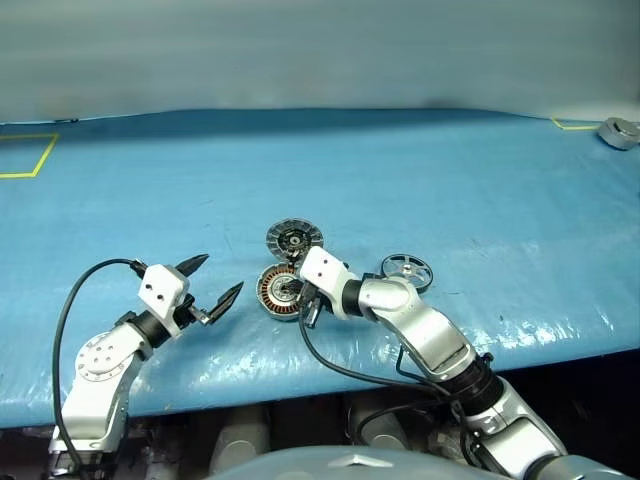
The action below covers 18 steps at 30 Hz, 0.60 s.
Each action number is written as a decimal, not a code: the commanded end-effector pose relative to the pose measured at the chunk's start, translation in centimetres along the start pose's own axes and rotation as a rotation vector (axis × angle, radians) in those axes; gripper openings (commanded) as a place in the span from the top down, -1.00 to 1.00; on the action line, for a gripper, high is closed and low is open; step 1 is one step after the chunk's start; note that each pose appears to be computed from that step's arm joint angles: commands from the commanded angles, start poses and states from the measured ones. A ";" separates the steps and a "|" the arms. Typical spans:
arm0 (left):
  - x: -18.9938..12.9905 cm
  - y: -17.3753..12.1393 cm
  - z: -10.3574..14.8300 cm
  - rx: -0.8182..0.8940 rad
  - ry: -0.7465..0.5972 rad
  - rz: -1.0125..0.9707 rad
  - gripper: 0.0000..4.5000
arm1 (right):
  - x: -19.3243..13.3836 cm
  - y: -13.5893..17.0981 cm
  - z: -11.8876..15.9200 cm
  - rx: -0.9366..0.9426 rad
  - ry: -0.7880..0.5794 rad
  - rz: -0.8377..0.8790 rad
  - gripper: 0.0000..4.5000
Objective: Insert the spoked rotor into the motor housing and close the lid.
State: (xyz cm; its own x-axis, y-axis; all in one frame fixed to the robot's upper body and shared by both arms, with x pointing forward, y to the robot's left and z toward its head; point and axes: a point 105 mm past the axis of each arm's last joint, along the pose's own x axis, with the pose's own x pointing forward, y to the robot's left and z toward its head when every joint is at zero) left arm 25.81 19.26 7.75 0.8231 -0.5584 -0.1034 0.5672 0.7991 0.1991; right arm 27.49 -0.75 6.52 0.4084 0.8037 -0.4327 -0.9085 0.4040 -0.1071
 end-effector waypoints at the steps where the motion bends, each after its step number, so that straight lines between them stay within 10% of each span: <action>1: 0.2 -0.1 0.7 0.025 -0.031 -0.008 -1.00 | -0.9 0.4 1.7 0.044 -0.085 0.035 0.98; 5: 0.4 -0.2 0.8 0.017 -0.039 -0.018 -1.00 | -2.9 -0.8 4.0 0.040 -0.174 -0.020 0.98; 11: 0.2 -0.4 0.7 0.013 -0.037 -0.031 -1.00 | -8.6 -5.4 1.5 -0.210 0.085 -0.222 0.98; 18: 0.4 -0.7 0.6 0.010 -0.025 -0.070 -1.00 | -14.4 -9.9 -0.9 -0.255 0.312 -0.478 0.13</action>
State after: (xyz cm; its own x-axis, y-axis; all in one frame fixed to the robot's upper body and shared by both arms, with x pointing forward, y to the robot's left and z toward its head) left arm 25.70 18.57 7.66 0.7931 -0.6001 -0.1042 0.6083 0.7717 0.1854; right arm 30.20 -15.81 11.21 0.7101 0.4145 -0.5692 -0.6978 0.5227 -0.4898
